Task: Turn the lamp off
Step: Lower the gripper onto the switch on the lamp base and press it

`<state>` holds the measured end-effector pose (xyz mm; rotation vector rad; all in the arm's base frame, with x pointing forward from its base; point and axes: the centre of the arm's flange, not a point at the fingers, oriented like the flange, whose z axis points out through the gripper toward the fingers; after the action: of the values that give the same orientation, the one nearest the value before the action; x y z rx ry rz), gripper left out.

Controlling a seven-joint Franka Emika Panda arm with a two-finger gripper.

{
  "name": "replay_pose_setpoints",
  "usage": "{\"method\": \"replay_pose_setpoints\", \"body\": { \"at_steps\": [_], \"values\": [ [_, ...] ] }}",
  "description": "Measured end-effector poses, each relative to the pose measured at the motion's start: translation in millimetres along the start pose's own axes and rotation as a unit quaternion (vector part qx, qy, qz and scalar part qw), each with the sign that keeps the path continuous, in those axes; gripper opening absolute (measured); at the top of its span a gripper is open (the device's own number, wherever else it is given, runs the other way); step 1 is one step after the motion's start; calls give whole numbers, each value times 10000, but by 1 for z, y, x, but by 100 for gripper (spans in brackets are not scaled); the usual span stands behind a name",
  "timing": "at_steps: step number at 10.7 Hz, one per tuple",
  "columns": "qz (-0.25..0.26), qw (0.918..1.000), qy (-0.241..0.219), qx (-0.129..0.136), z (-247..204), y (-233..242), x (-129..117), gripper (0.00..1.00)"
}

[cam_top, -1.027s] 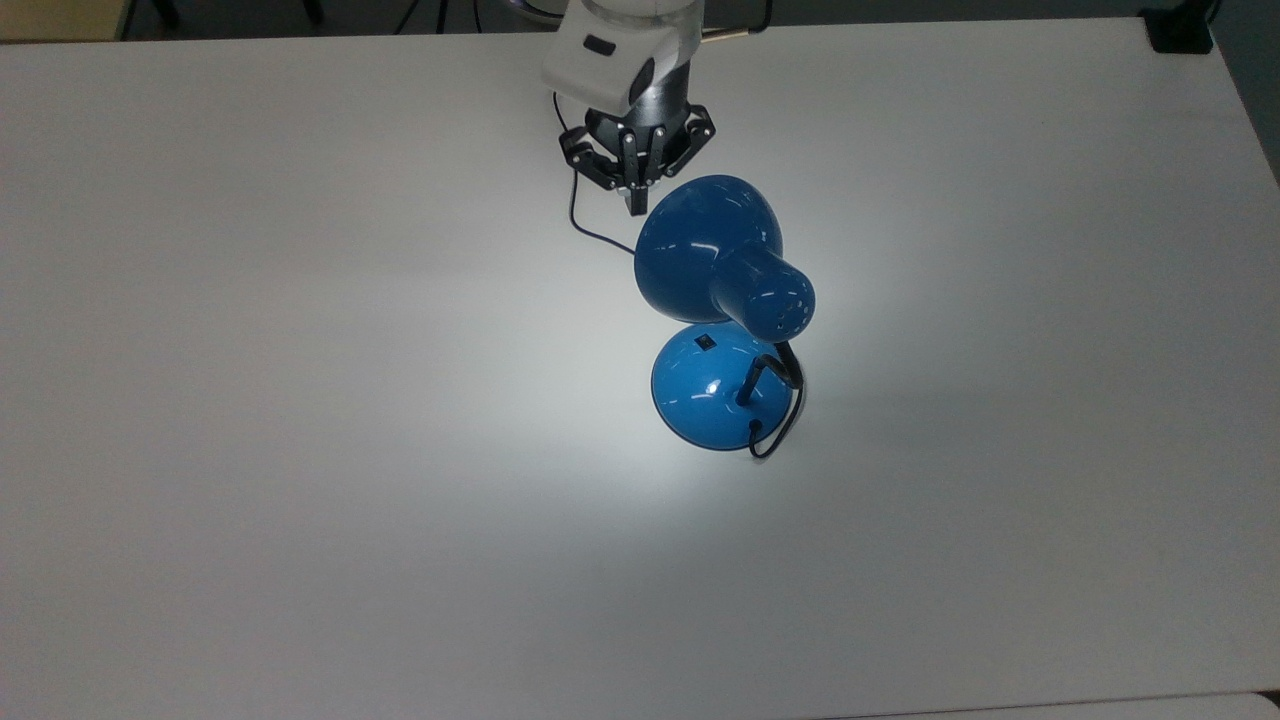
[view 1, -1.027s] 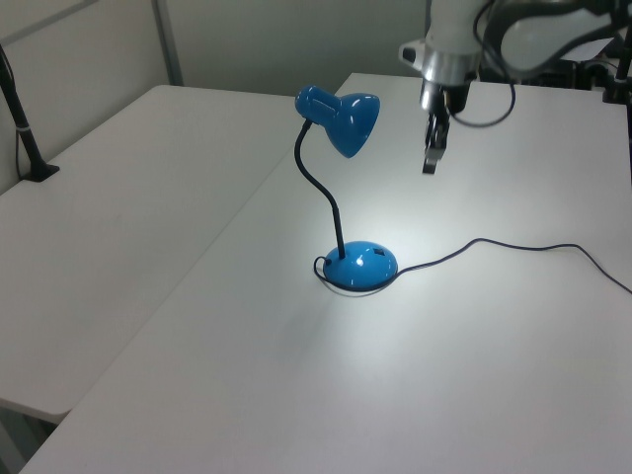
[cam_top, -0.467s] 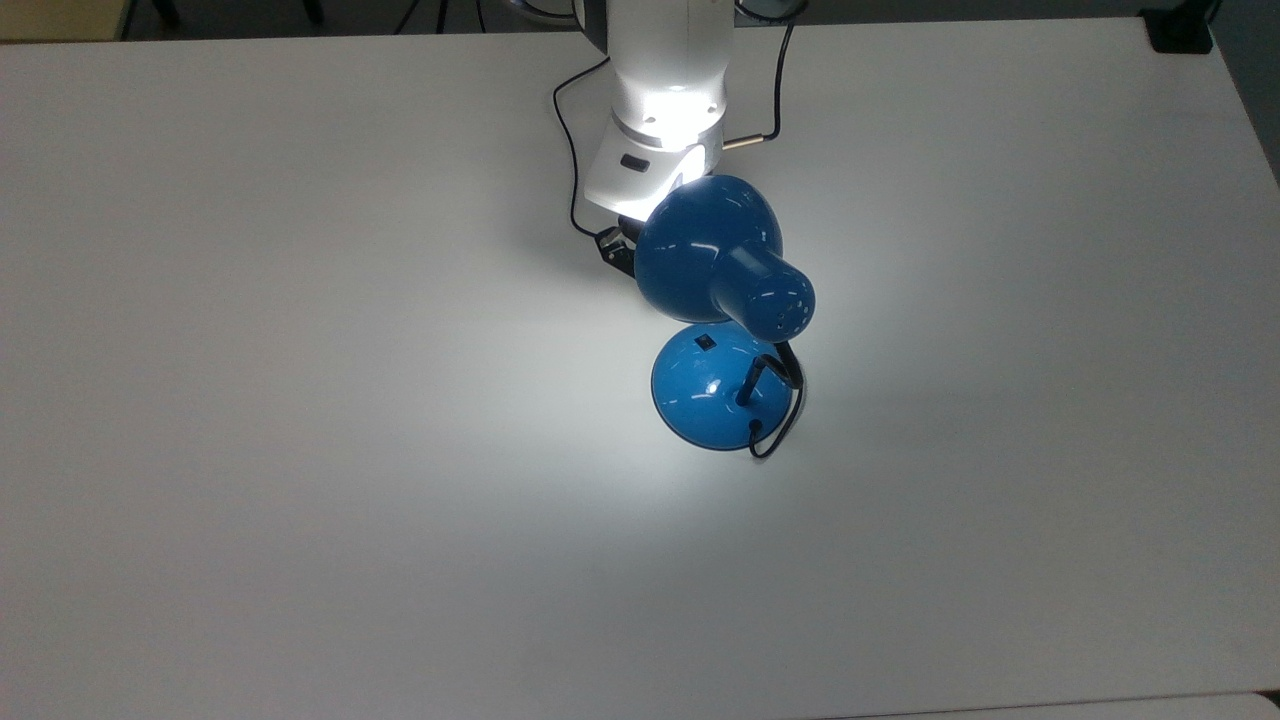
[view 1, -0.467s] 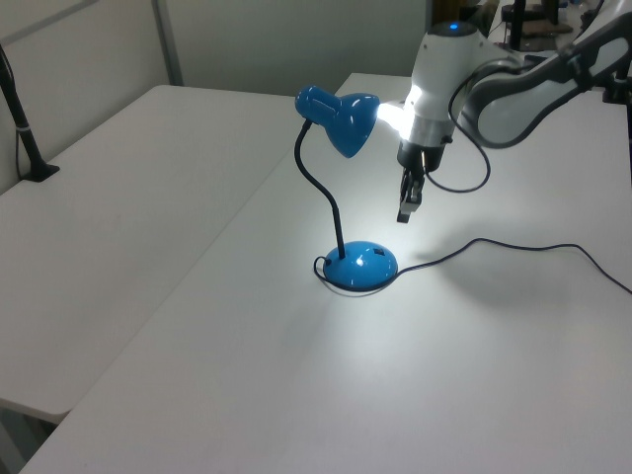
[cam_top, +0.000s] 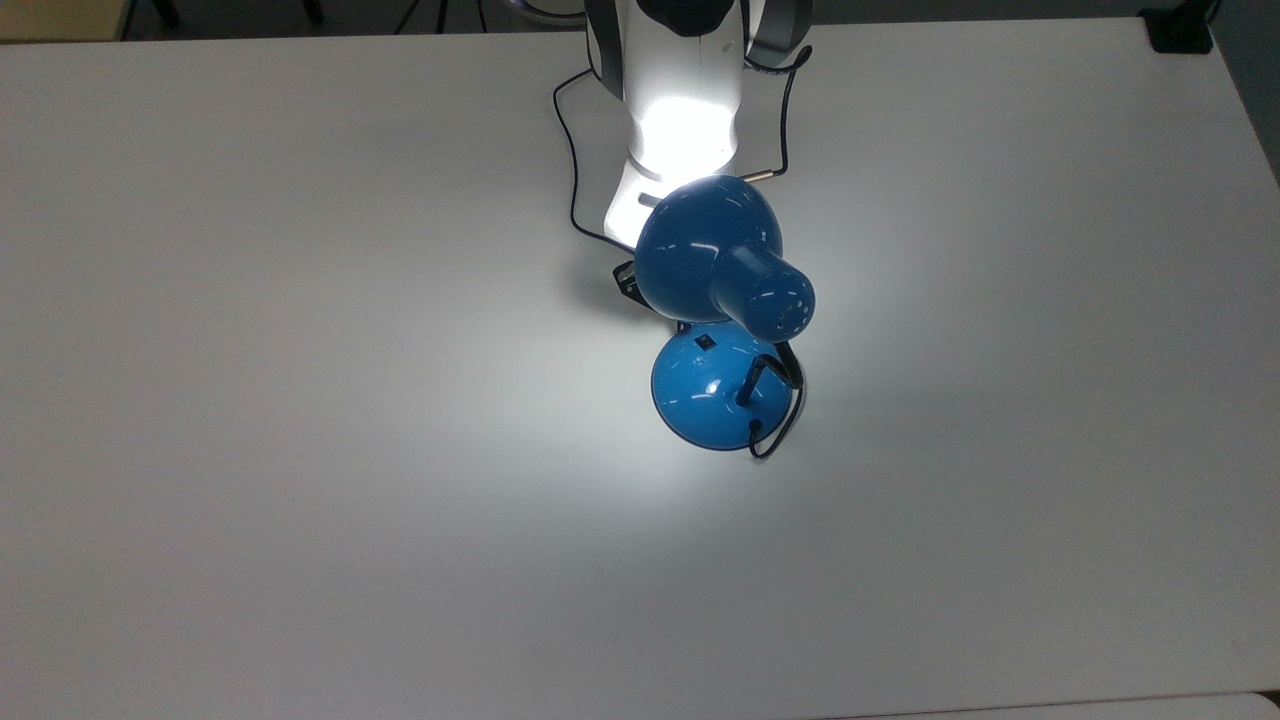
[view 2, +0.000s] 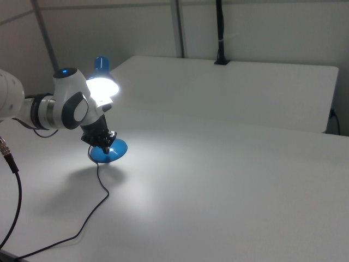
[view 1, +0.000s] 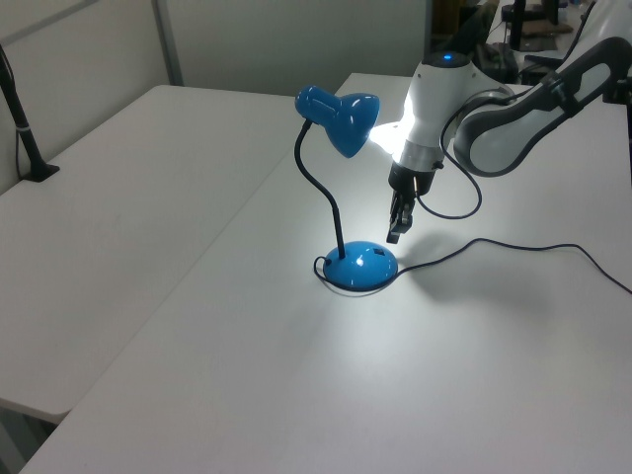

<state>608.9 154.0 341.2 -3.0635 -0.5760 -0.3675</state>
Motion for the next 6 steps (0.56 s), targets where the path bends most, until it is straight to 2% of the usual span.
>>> {"method": "replay_pose_setpoints", "body": {
  "at_steps": [6],
  "values": [
    [-164,9997,190,15,11,-5,4,0]
  ]
}}
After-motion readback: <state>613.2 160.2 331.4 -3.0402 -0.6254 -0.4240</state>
